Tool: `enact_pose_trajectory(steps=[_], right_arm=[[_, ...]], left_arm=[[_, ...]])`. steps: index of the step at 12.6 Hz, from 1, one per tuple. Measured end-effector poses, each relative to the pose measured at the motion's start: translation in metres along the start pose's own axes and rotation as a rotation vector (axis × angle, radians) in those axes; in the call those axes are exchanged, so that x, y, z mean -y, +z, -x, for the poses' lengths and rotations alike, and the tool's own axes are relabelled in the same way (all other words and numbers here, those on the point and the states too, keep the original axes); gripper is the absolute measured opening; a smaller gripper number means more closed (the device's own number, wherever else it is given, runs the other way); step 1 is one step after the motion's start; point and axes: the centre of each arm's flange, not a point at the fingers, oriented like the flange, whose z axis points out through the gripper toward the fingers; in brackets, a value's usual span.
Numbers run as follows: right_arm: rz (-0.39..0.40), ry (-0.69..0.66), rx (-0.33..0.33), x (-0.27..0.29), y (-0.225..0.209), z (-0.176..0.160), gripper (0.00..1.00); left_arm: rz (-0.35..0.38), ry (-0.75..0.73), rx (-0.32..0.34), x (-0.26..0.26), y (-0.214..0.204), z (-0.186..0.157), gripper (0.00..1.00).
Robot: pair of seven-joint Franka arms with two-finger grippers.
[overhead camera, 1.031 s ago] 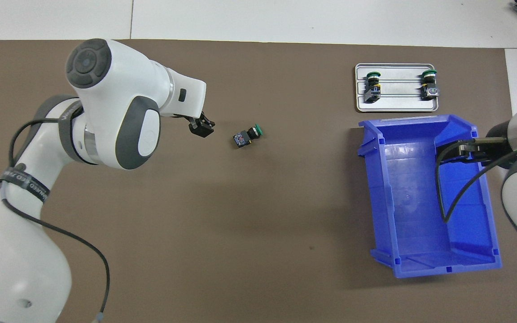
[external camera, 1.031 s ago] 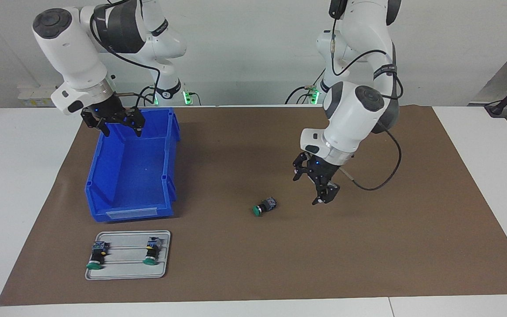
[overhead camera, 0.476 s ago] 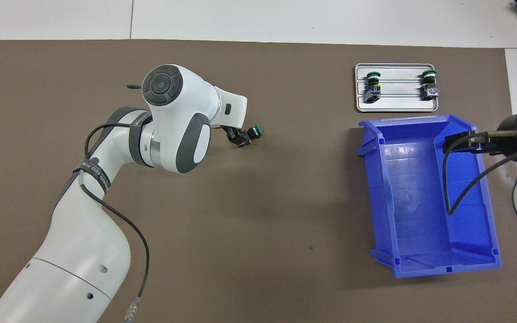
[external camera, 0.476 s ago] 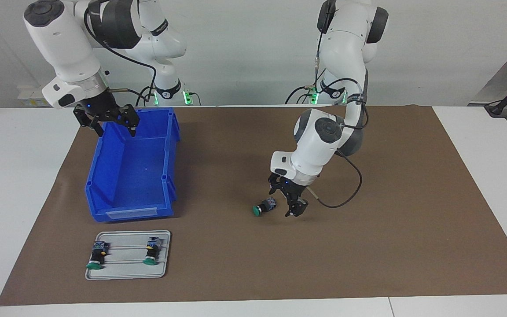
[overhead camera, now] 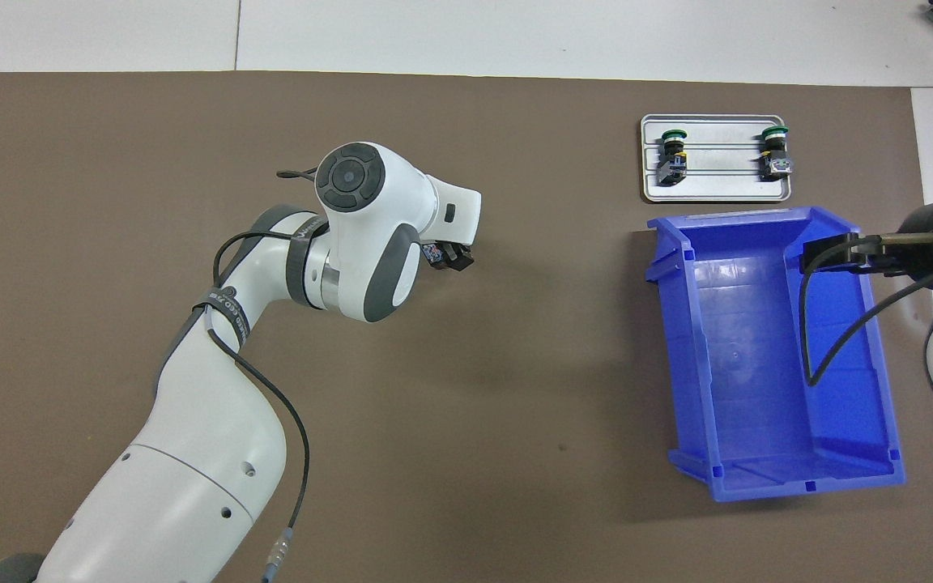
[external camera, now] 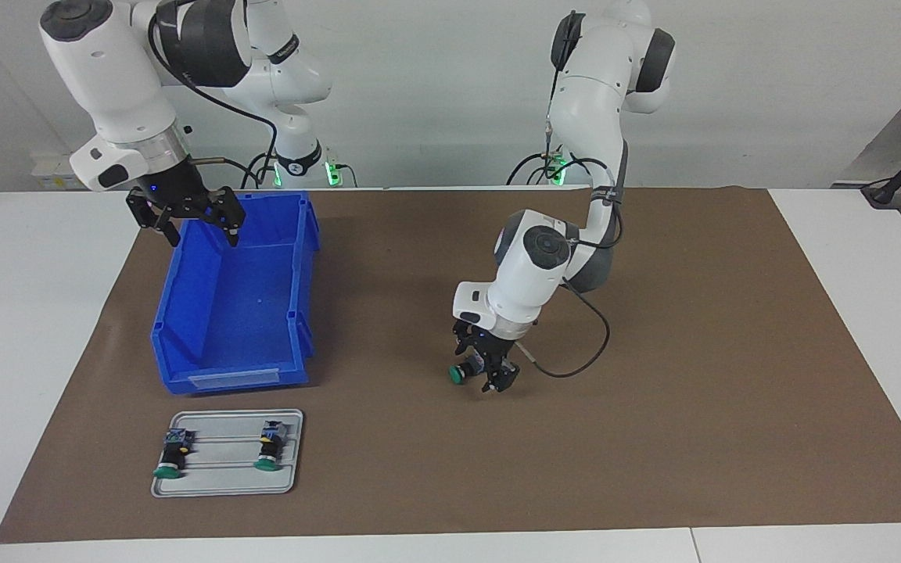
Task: Place and press button with both arms
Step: 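Grasp the green button with the left gripper, then lift the green button off the table with the left gripper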
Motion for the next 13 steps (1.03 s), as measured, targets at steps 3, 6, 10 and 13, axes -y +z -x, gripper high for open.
enact_pose_trajectory(steps=[3, 6, 10, 13], right_arm=[[0.0, -0.004, 0.0, 0.002, 0.0, 0.0, 0.99], [0.0, -0.004, 0.0, 0.002, 0.0, 0.0, 0.99], [0.0, -0.004, 0.0, 0.002, 0.0, 0.0, 0.99], [0.0, -0.004, 0.0, 0.002, 0.0, 0.0, 0.99]], left_arm=[[-0.002, -0.002, 0.001, 0.001, 0.001, 0.001, 0.85], [-0.022, -0.003, -0.018, 0.004, 0.005, 0.001, 0.85], [-0.026, 0.001, -0.018, -0.002, 0.015, 0.003, 0.82], [-0.027, 0.001, -0.017, -0.004, 0.018, 0.005, 0.64]])
